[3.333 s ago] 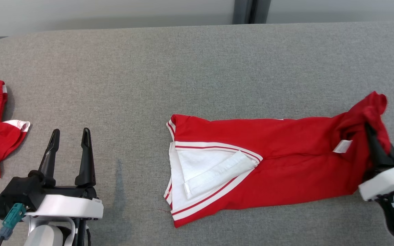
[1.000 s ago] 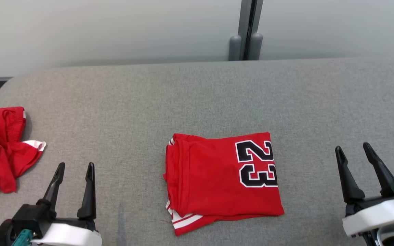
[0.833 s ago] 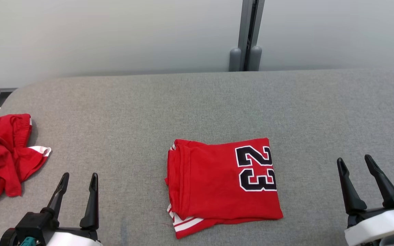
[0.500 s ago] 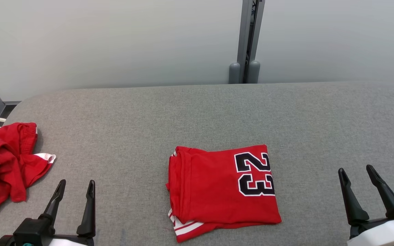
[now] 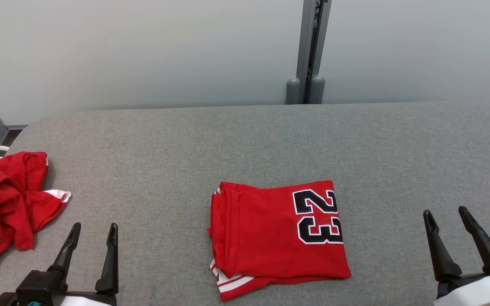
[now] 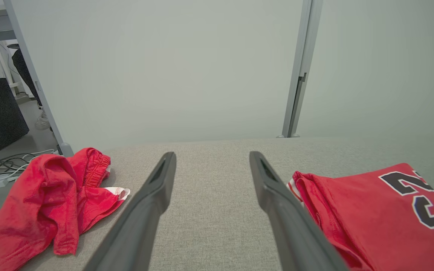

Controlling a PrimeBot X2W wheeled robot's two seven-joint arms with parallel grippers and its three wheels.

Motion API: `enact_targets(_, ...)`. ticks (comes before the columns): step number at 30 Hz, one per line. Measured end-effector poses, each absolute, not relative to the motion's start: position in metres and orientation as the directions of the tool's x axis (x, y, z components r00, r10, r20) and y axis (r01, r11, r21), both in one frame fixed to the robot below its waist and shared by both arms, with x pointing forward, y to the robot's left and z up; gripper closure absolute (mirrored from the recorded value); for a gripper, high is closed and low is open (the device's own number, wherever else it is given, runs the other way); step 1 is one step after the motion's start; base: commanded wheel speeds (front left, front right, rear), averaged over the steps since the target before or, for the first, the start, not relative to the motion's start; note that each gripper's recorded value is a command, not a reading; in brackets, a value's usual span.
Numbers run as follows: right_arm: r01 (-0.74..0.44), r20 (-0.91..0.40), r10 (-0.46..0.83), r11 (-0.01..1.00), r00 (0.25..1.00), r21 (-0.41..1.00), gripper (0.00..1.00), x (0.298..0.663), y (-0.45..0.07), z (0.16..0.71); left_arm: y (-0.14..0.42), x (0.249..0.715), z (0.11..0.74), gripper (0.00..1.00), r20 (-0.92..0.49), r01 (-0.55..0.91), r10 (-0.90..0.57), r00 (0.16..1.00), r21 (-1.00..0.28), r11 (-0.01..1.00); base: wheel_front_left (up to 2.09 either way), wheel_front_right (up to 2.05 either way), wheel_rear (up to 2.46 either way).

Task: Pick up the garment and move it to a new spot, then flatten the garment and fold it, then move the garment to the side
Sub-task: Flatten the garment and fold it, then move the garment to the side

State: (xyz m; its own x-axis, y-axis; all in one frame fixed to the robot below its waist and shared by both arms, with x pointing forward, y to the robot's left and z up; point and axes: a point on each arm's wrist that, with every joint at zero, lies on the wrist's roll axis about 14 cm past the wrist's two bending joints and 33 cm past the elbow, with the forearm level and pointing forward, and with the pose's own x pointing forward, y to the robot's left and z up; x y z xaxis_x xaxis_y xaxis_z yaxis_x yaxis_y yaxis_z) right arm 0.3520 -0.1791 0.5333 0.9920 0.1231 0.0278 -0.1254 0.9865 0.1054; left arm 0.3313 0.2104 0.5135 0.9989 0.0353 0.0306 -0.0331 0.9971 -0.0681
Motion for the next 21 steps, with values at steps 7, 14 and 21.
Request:
enact_targets(7, -0.121, 0.025, 0.119, 0.987, 0.993, 0.11, 0.0, 0.351, -0.179, 0.532, 0.209, 0.332, 0.515, 0.0, 0.031, -0.031, 0.033, 0.999, -0.066, 0.997, 0.0, 0.0, 0.0)
enact_targets(14, -0.117, 0.015, 0.116, 0.986, 0.993, 0.115, 0.0, 0.353, -0.179, 0.529, 0.208, 0.33, 0.516, 0.0, 0.035, -0.033, 0.035, 0.999, -0.068, 0.997, 0.0, 0.0, 0.0)
enact_targets(21, -0.141, -0.049, 0.149, 0.982, 0.988, 0.126, 0.0, 0.365, -0.169, 0.508, 0.208, 0.337, 0.523, 0.0, 0.053, -0.028, 0.031, 0.998, -0.059, 0.998, 0.0, 0.0, 0.0)
